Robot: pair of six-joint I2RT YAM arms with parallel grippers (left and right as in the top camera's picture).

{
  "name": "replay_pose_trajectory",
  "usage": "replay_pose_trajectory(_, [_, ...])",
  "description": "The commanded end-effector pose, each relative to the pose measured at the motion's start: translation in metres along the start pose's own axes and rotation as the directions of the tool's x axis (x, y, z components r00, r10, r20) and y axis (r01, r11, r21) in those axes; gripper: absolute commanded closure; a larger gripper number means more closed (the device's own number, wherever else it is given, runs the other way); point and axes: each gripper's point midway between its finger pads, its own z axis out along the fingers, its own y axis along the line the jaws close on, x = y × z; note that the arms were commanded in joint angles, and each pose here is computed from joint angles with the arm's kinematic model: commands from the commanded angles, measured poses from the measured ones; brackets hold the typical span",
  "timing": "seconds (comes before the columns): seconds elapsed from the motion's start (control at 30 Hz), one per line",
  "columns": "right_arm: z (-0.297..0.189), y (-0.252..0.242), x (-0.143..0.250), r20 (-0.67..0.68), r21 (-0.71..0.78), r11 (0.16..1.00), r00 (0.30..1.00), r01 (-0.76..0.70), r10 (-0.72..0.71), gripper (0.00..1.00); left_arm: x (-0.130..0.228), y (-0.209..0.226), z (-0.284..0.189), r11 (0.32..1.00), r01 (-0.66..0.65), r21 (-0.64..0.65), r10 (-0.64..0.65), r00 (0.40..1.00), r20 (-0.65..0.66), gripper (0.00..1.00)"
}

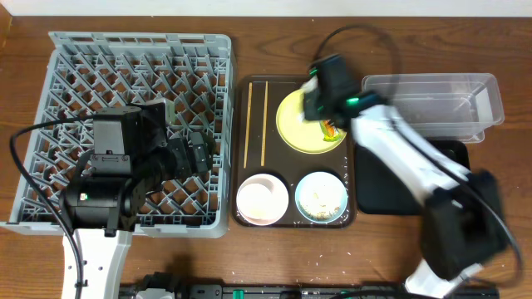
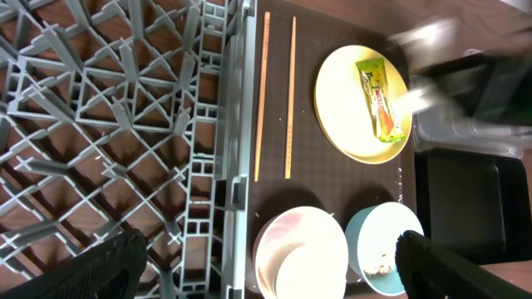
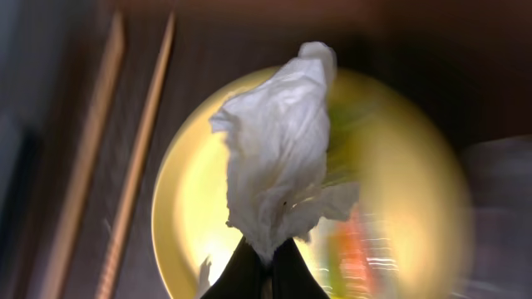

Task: Sort waste into correct bins and load items into the dishwasher
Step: 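Grasp the tissue and green wrapper with the right gripper, drop into clear bin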

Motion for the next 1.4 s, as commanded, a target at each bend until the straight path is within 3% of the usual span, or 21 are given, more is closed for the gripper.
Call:
replay_pose_trajectory(0.0, [-0.036, -0.075, -0.038, 0.140, 0.150, 0.963, 0.969, -0.223, 0.203, 0.99, -0.005, -0.005, -0.004, 1.000, -0.004, 0.019, 0.004, 1.000, 0.012, 0.04])
replay_pose_trajectory(0.1, [-0.032, -0.137, -0.029, 0.134, 0.295, 0.908, 0.954, -0.297, 0.268, 0.99, -0.005, -0.005, -0.004, 1.000, -0.004, 0.019, 0.004, 1.000, 0.011, 0.04])
replay_pose_trajectory(0.2, [-0.021, -0.167, -0.022, 0.117, 0.347, 0.883, 0.949, -0.315, 0.293, 0.99, -0.005, -0.005, -0.004, 1.000, -0.004, 0.019, 0.004, 1.000, 0.012, 0.04])
replay_pose_trajectory(0.27, [-0.014, -0.159, -0.022, 0.056, 0.264, 0.936, 0.973, -0.233, 0.226, 0.68, -0.005, -0.005, -0.004, 1.000, -0.004, 0.019, 0.004, 1.000, 0.012, 0.04])
replay_pose_trajectory(0.3, [-0.017, -0.146, -0.023, 0.022, 0.182, 0.968, 0.984, -0.175, 0.174, 0.43, -0.005, -0.005, -0.004, 1.000, -0.004, 0.019, 0.004, 1.000, 0.012, 0.04])
replay_pose_trajectory(0.37, [-0.028, -0.127, -0.026, 0.014, 0.086, 0.983, 0.987, -0.162, 0.161, 0.37, -0.005, -0.005, -0.004, 1.000, -0.004, 0.019, 0.004, 1.000, 0.012, 0.04])
replay_pose_trajectory(0.43, [-0.044, -0.094, -0.032, 0.020, -0.058, 0.991, 0.992, -0.121, 0.122, 0.39, -0.005, -0.005, -0.004, 1.000, -0.004, 0.019, 0.004, 1.000, 0.011, 0.04])
replay_pose_trajectory(0.47, [-0.057, -0.058, -0.034, 0.032, -0.188, 0.982, 0.999, -0.019, 0.025, 0.44, -0.005, -0.005, -0.004, 1.000, -0.004, 0.019, 0.004, 1.000, 0.012, 0.04])
replay_pose_trajectory(0.57, [-0.061, -0.020, -0.024, 0.033, -0.258, 0.961, 0.995, 0.100, -0.095, 0.45, -0.005, -0.005, -0.004, 1.000, -0.004, 0.019, 0.004, 1.000, 0.012, 0.04])
replay_pose_trajectory(0.63, [-0.049, -0.009, -0.010, -0.001, -0.195, 0.971, 0.990, 0.137, -0.139, 0.45, -0.005, -0.005, -0.004, 1.000, -0.004, 0.019, 0.004, 1.000, 0.012, 0.04])
replay_pose_trajectory(0.73, [-0.022, -0.029, 0.005, -0.048, 0.071, 0.992, 0.993, 0.107, -0.104, 0.42, -0.005, -0.005, -0.004, 1.000, -0.004, 0.019, 0.004, 1.000, 0.012, 0.04])
replay_pose_trajectory(0.83, [0.016, -0.042, 0.021, -0.076, 0.242, 0.964, 0.992, 0.112, -0.096, 0.39, -0.005, -0.005, -0.004, 1.000, -0.004, 0.019, 0.004, 1.000, 0.012, 0.04])
replay_pose_trajectory(1.0, [0.072, -0.050, 0.052, -0.157, 0.252, 0.960, 0.984, 0.122, -0.084, 0.42, -0.005, -0.005, -0.004, 1.000, -0.004, 0.019, 0.004, 1.000, 0.011, 0.04])
replay_pose_trajectory(1.03, [0.078, -0.049, 0.057, -0.173, 0.231, 0.966, 0.982, 0.120, -0.080, 0.51, -0.005, -0.005, -0.004, 1.000, -0.004, 0.019, 0.004, 1.000, 0.011, 0.04])
replay_pose_trajectory(1.07, [0.084, -0.043, 0.066, -0.202, 0.189, 0.975, 0.976, 0.116, -0.077, 0.76, -0.005, -0.005, -0.004, 1.000, -0.004, 0.019, 0.004, 1.000, 0.012, 0.04])
replay_pose_trajectory(1.13, [0.084, -0.040, 0.066, -0.205, 0.175, 0.978, 0.976, 0.114, -0.077, 0.99, -0.005, -0.005, -0.004, 1.000, -0.004, 0.019, 0.004, 1.000, 0.012, 0.04])
replay_pose_trajectory(1.3, [0.035, -0.038, 0.027, -0.087, 0.173, 0.984, 0.995, -0.031, 0.046, 0.99, -0.005, -0.005, -0.004, 1.000, -0.004, 0.019, 0.003, 1.000, 0.012, 0.04])
replay_pose_trajectory(1.37, [-0.005, -0.051, -0.005, 0.020, 0.164, 0.977, 0.991, -0.134, 0.132, 0.99, -0.005, -0.005, -0.004, 1.000, -0.004, 0.019, 0.004, 1.000, 0.012, 0.04])
